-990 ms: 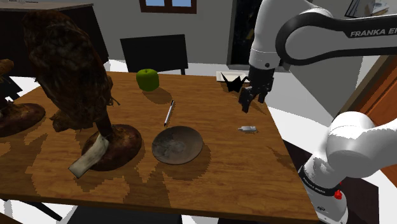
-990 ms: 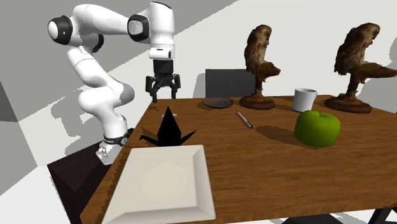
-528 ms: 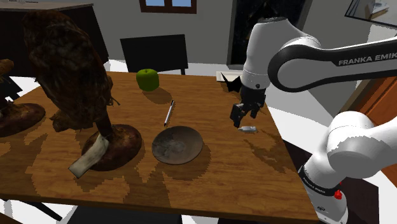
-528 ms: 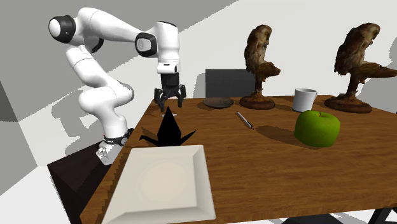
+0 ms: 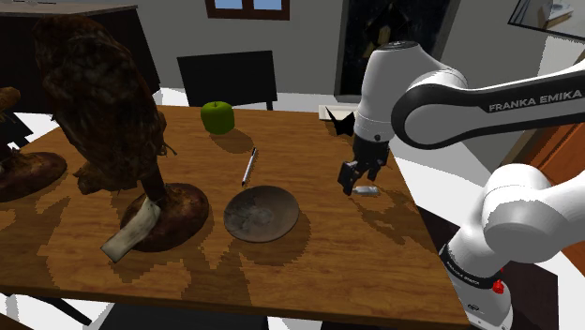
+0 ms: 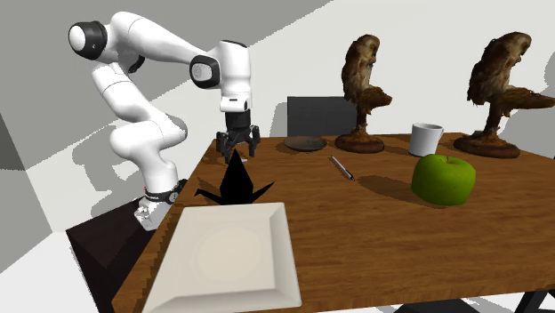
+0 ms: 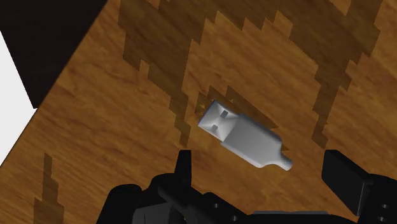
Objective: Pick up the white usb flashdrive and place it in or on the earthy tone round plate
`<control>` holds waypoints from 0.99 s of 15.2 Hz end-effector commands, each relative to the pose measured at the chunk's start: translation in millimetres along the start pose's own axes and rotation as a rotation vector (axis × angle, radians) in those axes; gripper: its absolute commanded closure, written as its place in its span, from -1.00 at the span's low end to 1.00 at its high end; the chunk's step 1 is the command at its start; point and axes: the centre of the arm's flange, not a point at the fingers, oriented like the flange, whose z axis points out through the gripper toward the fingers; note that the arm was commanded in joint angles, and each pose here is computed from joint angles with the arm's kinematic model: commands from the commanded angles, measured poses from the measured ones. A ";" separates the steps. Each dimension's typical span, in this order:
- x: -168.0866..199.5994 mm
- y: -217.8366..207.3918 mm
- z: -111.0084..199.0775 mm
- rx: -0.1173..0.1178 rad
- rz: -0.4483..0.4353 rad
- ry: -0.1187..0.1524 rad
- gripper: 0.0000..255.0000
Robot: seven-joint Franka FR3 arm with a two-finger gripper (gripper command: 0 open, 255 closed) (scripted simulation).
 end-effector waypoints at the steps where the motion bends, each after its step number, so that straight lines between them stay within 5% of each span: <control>1: 0.0 0.0 0.3 0.000 0.000 0.000 -1.00; 3: 0.0 0.0 0.3 0.000 0.000 0.000 -1.00; 4: 0.0 0.0 0.3 0.000 0.000 0.000 1.00; 15: 0.7 -0.7 -5.0 0.004 -0.001 0.006 1.00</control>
